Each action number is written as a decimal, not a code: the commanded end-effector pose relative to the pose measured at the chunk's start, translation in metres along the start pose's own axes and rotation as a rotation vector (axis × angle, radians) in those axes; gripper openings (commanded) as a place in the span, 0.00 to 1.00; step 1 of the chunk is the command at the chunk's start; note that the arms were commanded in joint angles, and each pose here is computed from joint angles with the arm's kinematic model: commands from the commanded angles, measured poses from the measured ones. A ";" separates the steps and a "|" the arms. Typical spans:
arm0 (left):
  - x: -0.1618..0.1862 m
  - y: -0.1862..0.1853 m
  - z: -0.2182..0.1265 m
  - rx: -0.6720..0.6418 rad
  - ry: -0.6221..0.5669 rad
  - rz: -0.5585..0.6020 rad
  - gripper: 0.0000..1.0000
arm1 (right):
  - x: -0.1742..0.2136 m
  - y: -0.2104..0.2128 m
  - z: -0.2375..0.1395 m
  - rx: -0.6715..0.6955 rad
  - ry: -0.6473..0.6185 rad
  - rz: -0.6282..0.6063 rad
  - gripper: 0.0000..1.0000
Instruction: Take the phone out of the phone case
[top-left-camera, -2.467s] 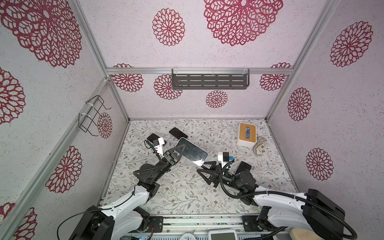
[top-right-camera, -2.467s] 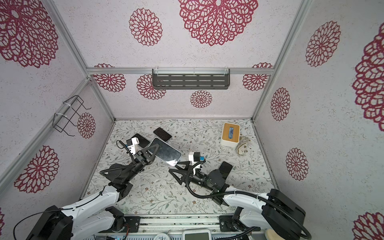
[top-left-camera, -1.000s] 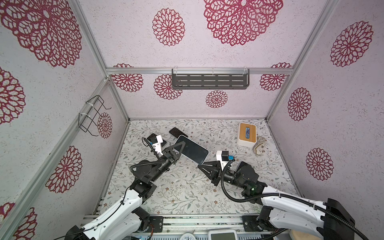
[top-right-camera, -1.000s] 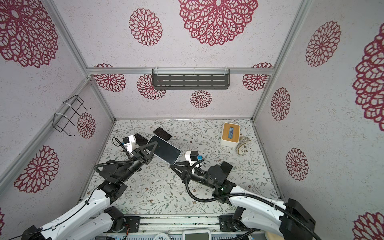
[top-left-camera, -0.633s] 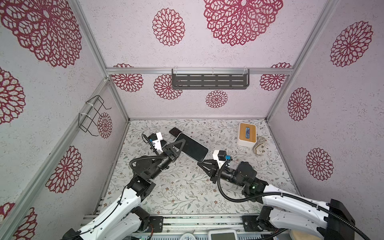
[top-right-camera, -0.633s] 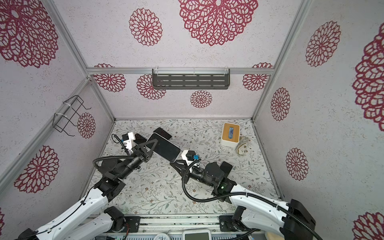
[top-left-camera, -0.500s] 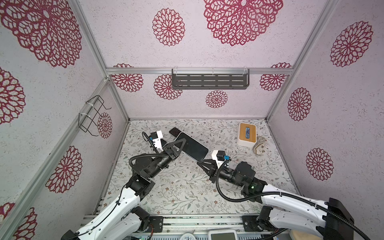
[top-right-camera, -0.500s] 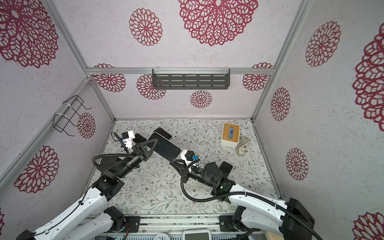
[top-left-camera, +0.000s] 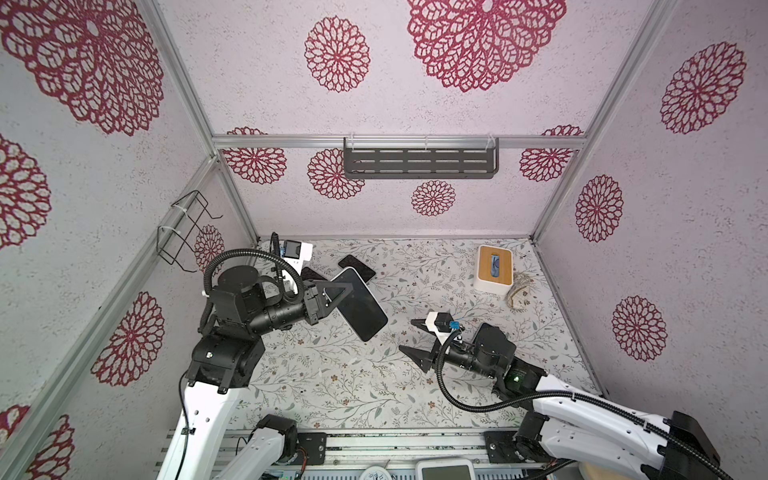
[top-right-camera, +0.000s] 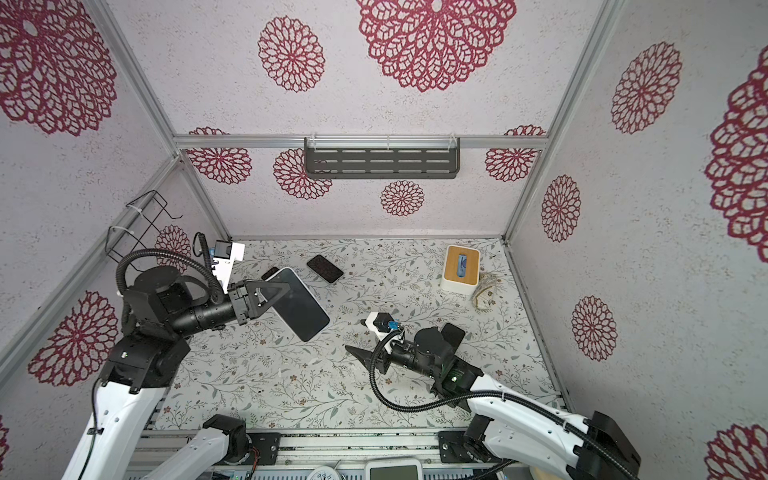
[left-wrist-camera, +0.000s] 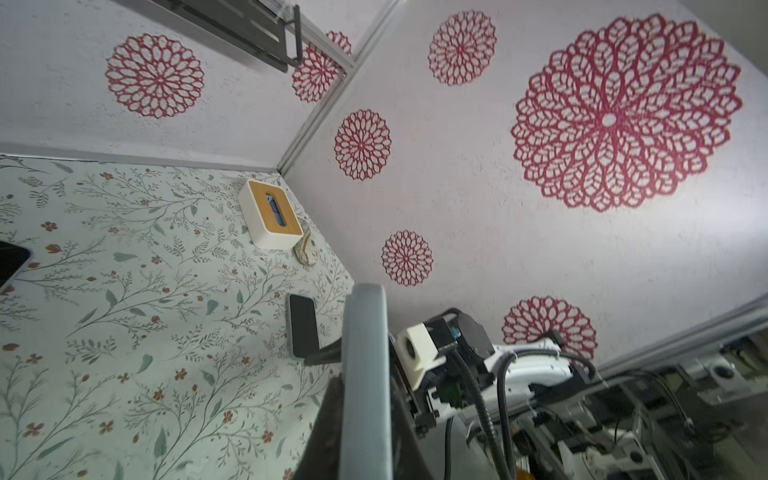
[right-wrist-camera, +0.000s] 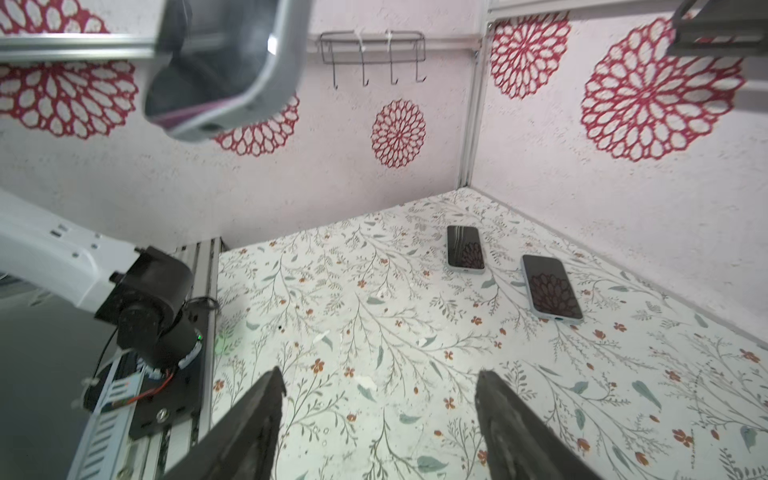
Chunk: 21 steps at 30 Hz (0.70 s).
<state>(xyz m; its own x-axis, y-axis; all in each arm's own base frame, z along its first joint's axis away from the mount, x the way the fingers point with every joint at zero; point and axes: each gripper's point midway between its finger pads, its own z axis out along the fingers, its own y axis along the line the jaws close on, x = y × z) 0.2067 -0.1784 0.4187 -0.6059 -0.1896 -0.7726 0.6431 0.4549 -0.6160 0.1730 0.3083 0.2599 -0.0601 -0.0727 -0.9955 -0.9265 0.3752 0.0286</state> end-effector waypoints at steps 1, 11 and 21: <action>0.045 -0.004 -0.010 0.028 0.201 0.081 0.00 | -0.007 0.015 0.001 -0.099 0.017 -0.108 0.76; 0.063 -0.010 -0.008 0.026 0.297 0.228 0.00 | -0.015 0.051 0.015 -0.358 0.117 -0.137 0.73; 0.063 -0.012 0.002 0.048 0.278 0.268 0.00 | -0.026 0.065 0.020 -0.460 0.110 -0.107 0.65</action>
<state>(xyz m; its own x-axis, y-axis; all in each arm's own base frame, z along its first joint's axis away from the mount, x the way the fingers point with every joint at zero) 0.1623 -0.1935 0.3648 -0.5846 0.1841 -0.7901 0.7652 0.4487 -0.4616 0.1316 0.3499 0.2671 0.0078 -0.2397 -0.9708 -0.9999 -0.0162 -0.0041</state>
